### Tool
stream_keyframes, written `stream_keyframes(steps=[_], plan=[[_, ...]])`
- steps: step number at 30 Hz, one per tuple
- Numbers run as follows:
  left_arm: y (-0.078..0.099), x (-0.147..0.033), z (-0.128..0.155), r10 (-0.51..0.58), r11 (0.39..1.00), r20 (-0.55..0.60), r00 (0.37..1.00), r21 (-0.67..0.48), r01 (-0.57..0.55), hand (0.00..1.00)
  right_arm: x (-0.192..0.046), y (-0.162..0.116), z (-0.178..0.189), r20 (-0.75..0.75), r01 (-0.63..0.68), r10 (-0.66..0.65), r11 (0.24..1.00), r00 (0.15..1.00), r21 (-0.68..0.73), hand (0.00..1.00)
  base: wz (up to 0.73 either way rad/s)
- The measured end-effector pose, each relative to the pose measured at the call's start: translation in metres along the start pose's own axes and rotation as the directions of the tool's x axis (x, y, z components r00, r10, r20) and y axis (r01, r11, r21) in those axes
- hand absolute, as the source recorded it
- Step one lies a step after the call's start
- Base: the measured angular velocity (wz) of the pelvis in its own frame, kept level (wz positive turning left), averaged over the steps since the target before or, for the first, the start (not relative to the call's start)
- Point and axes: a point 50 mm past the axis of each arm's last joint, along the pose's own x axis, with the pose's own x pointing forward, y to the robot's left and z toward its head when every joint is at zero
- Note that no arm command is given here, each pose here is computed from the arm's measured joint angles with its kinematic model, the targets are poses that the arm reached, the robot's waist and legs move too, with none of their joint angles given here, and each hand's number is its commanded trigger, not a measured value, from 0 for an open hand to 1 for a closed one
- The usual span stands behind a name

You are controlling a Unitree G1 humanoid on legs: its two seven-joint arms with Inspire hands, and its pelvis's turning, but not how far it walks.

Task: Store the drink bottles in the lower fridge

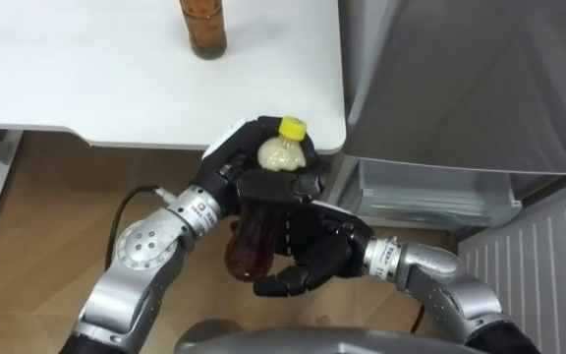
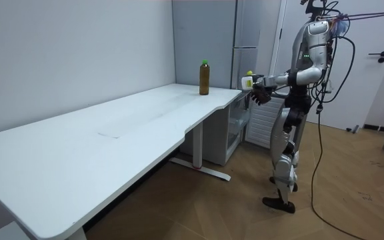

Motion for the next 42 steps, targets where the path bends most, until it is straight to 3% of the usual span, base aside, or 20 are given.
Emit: stream_keyframes(steps=[5, 10, 20, 21, 23, 42], plan=[[-0.011, 0.003, -0.003, -0.049, 0.999, -0.01, 0.999, -0.009, 0.049, 1.0, 0.0, -0.002, -0.003, -0.02, 0.043, -0.043, 0.999, 0.999, 0.001, 1.0, 0.0], [-0.013, 0.003, -0.009, -0.045, 0.996, -0.018, 0.999, -0.075, 0.044, 1.0, 0.0, -0.001, -0.006, -0.035, 0.046, -0.046, 0.999, 0.998, -0.006, 1.0, 0.0], [-0.017, 0.005, -0.009, -0.059, 0.994, -0.012, 0.998, -0.097, 0.058, 1.0, 0.005, 0.001, -0.004, -0.032, 0.033, -0.033, 0.999, 0.999, -0.012, 1.0, 0.0], [-0.017, 0.005, -0.009, -0.059, 0.993, -0.012, 0.998, -0.099, 0.058, 0.76, 0.005, 0.002, -0.004, -0.032, 0.032, -0.032, 0.999, 0.999, -0.01, 1.0, 0.0], [-0.017, 0.005, -0.009, -0.06, 0.993, -0.012, 0.998, -0.1, 0.058, 0.0, 0.006, 0.002, -0.004, -0.03, 0.031, -0.031, 1.0, 0.999, -0.007, 1.0, 0.0], [-0.005, 0.004, -0.003, -0.025, 0.997, 0.007, 1.0, -0.072, 0.025, 0.0, 0.003, 0.001, -0.004, 0.011, 0.031, -0.032, 0.998, 0.999, 0.062, 1.0, 0.0]])
